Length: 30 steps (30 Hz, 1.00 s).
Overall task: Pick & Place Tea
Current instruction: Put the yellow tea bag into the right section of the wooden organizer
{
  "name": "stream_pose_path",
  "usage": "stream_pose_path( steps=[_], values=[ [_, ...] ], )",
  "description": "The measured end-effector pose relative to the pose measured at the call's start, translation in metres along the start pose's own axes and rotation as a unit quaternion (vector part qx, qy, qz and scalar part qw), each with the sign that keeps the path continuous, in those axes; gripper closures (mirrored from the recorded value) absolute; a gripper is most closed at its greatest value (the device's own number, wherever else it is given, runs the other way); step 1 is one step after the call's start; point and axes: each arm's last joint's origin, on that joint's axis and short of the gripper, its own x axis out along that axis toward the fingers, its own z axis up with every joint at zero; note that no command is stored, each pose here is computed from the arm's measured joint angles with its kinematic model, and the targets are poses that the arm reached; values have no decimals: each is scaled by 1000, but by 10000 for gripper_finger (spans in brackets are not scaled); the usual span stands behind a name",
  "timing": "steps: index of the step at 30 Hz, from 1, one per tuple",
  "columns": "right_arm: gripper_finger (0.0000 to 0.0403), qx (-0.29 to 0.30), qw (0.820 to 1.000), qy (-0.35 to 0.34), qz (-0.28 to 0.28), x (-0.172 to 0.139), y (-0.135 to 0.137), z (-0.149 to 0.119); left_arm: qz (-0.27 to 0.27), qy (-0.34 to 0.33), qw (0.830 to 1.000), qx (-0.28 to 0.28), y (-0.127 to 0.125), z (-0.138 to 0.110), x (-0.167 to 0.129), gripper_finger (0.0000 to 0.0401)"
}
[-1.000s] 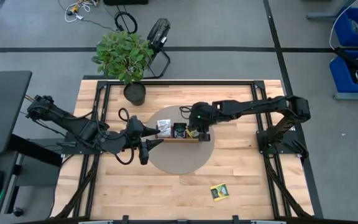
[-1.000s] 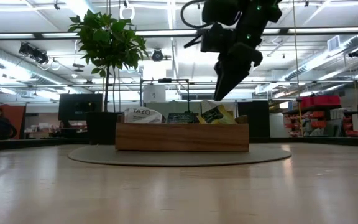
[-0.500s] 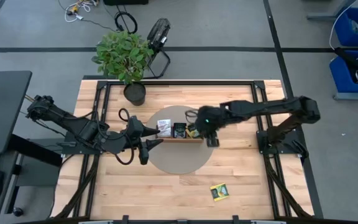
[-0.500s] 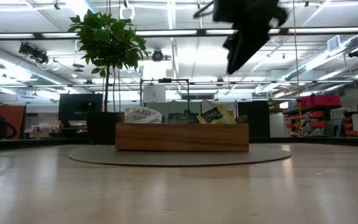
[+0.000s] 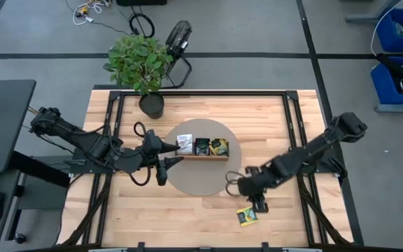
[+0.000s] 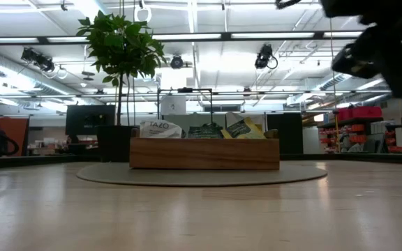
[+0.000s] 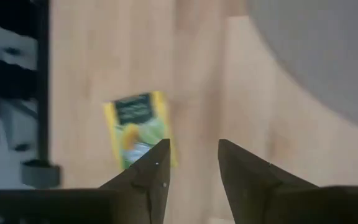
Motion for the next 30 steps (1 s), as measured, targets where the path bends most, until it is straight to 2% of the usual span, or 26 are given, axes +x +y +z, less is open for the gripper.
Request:
stream_pose_path(
  steps=[4,8,17,24,30],
  values=[
    [259,-51,998,-39,15,10,23,-9,0,-1,1000,1,0,0,0,204],
    [259,-110,993,-46,9,20,32,-11,0,-1,1000,1,0,0,0,204],
    [259,-161,987,-12,2,68,34,-2,-2,0,1000,-8,-1,0,0,204],
    [259,-224,974,7,-40,97,43,0,-25,15,999,-13,-2,-1,0,204],
    [259,-239,969,9,-56,101,49,-5,-26,16,999,-23,-2,-1,0,204]
  ],
)
